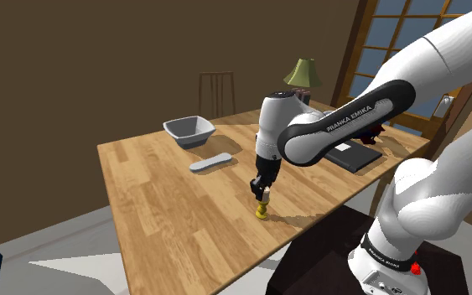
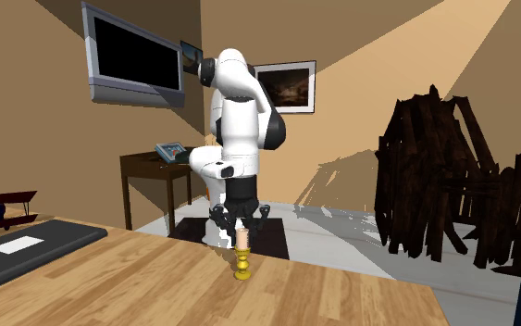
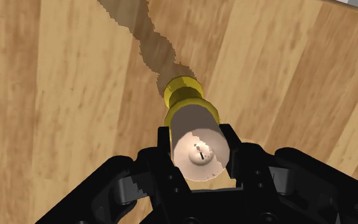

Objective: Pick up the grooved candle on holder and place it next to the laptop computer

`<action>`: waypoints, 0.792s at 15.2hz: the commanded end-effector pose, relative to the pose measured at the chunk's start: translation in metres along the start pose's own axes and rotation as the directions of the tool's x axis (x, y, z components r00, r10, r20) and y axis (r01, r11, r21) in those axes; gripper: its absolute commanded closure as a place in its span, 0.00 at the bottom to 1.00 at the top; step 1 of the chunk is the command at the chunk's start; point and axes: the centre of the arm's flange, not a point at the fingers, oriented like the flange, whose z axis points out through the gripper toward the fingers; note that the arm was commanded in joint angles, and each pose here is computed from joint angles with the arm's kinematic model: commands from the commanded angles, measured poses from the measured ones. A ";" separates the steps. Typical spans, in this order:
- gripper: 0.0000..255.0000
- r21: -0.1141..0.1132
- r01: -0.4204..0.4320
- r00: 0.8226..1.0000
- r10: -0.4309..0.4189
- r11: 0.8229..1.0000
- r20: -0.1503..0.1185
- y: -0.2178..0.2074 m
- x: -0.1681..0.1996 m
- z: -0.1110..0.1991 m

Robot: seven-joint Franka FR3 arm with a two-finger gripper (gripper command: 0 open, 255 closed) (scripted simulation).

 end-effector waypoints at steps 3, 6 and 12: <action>1.00 0.000 0.000 1.000 0.000 1.000 0.000 0.000 0.000 -0.005; 1.00 0.000 0.000 1.000 0.000 1.000 0.000 0.000 0.000 -0.021; 1.00 0.000 0.000 1.000 0.000 1.000 0.000 -0.001 0.001 -0.053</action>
